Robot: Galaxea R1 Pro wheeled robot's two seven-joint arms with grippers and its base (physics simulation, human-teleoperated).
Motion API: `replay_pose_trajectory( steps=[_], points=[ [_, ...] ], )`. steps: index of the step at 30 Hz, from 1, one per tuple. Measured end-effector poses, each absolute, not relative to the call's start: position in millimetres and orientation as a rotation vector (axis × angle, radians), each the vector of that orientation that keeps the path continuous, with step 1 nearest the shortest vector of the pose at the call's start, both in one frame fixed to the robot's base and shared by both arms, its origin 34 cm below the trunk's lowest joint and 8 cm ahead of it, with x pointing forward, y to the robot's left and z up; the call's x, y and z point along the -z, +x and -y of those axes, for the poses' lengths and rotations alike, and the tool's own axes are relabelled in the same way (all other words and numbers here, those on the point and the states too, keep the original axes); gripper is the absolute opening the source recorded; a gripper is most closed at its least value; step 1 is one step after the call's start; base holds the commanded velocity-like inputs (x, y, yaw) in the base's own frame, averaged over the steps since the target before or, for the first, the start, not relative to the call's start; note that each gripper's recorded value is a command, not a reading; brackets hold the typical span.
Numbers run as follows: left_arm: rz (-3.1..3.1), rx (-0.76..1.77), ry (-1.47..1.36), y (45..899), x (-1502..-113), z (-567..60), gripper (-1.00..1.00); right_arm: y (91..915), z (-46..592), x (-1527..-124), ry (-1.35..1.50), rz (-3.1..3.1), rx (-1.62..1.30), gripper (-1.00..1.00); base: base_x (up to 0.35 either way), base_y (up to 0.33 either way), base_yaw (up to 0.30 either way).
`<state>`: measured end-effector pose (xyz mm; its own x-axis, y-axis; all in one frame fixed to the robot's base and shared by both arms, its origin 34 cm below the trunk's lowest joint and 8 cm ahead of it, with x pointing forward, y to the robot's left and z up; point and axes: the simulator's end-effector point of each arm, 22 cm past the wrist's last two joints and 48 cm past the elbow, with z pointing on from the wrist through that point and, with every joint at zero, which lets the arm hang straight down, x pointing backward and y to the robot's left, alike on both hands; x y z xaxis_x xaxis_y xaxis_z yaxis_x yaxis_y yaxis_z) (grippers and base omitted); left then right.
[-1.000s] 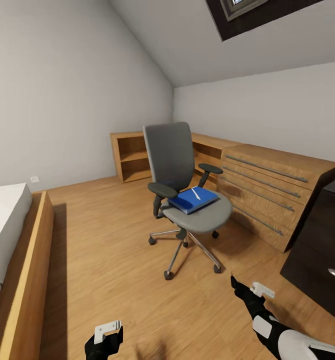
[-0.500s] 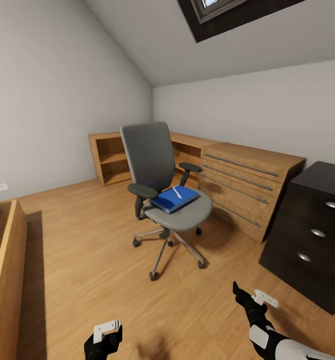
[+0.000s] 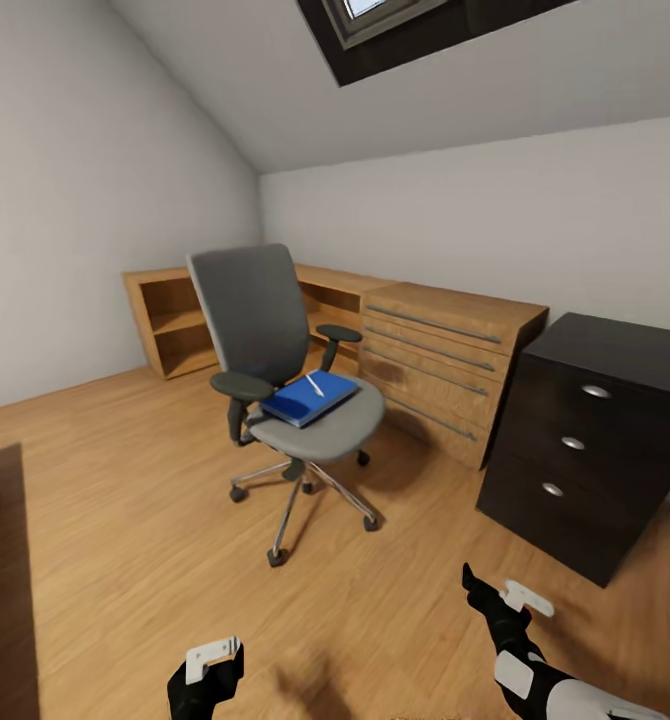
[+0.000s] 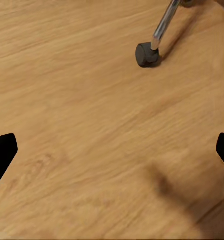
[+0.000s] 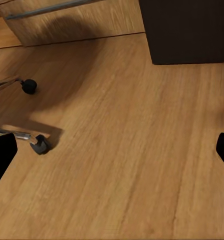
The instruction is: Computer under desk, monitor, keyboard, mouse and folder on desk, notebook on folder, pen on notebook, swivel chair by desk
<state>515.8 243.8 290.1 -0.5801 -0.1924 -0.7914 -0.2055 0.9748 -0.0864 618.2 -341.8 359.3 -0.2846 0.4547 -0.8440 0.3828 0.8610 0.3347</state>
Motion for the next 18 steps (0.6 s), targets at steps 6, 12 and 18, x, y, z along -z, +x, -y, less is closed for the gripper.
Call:
replay_pose_trajectory(
  steps=[6,12,18],
  points=[
    [-2.218,-0.019,-0.274,510.1,-284.9,-243.0,1.00,618.2,342.9,-359.7,0.623,-1.903,-0.077,1.00,0.000,0.000,-0.267],
    [-2.224,-0.017,-0.273,507.9,-282.9,-242.0,1.00,618.7,344.9,-361.8,0.620,-1.892,-0.071,1.00,0.000,0.000,-0.218],
    [-2.226,-0.016,-0.273,507.4,-282.5,-241.8,1.00,618.2,347.5,-364.8,0.615,-1.873,-0.058,1.00,0.000,0.000,-0.068]
  ],
)
